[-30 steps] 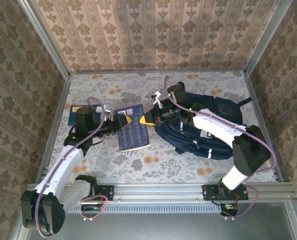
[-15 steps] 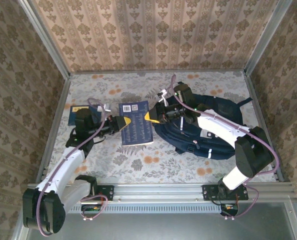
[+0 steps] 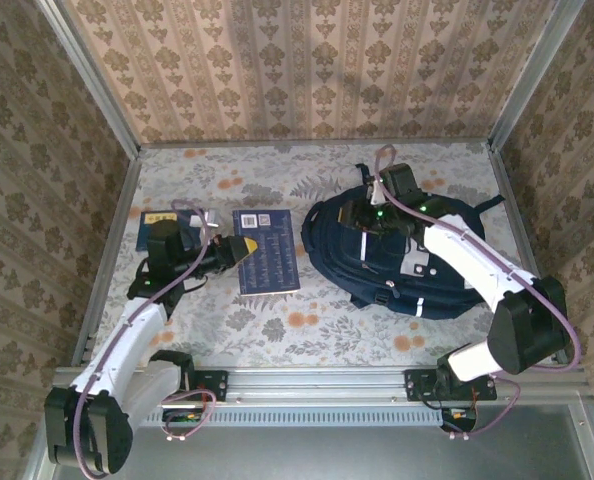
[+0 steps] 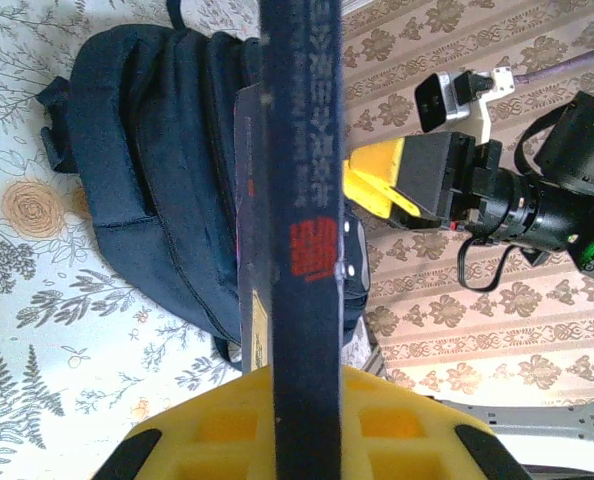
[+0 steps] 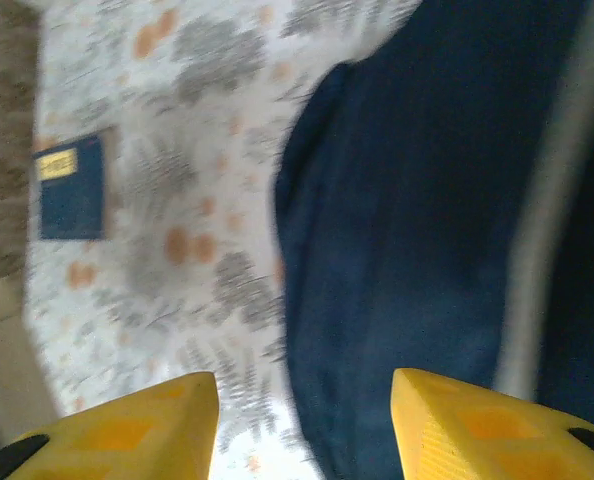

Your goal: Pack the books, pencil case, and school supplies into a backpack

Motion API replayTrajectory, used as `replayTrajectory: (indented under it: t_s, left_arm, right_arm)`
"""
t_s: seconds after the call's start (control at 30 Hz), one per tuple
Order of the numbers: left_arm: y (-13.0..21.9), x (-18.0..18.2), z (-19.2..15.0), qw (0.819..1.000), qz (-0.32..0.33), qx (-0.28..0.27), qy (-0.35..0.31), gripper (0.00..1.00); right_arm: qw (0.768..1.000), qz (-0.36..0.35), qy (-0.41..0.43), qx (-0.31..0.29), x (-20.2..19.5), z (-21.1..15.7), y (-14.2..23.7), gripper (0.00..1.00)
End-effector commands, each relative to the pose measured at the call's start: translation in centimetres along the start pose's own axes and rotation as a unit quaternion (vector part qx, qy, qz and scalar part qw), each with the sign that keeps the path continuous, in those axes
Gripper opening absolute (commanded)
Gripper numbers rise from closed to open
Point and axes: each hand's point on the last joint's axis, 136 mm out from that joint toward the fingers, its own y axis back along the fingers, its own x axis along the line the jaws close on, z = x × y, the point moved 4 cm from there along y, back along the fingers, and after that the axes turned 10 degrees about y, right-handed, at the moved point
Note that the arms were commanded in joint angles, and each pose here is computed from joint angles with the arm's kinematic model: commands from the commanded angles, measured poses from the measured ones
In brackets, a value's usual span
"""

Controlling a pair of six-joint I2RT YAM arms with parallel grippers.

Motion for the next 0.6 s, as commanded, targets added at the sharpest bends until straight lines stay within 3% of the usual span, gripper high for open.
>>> replayTrajectory:
  t_s: [0.0,0.07,0.17,0.27,0.4,0.57]
  left_arm:
    - [0.5,-1.6,0.6,0.999,-0.012,-0.008,-0.038,0.0]
    - [0.4,-1.7,0.5,0.999,-0.017,0.003,-0.04,0.0]
    - [0.3,-2.2,0.3,0.998,-0.022,0.024,-0.053,0.0]
    - [0.5,-3.3,-0.1,0.996,-0.037,0.042,-0.067,0.0]
    - [0.5,-5.0,-0.3,0.993,-0.078,0.046,-0.072,0.0]
    - [0.4,-7.2,-0.4,0.989,-0.117,0.05,-0.076,0.0]
  right_arm:
    - [0.999,-0.047,0.019,0.016,-1.5,-0.2,0.8,0.48]
    - [0.997,0.06,0.041,0.021,1.5,-0.2,0.4,0.48]
    - [0.972,0.22,0.075,0.028,5.9,-0.1,1.6,0.49]
    - [0.945,0.316,0.078,0.033,8.4,0.2,2.6,0.65]
    - [0.919,0.386,0.06,0.042,10.6,-0.2,2.3,0.77]
    - [0.905,0.419,0.053,0.054,12.6,-1.3,1.2,0.8]
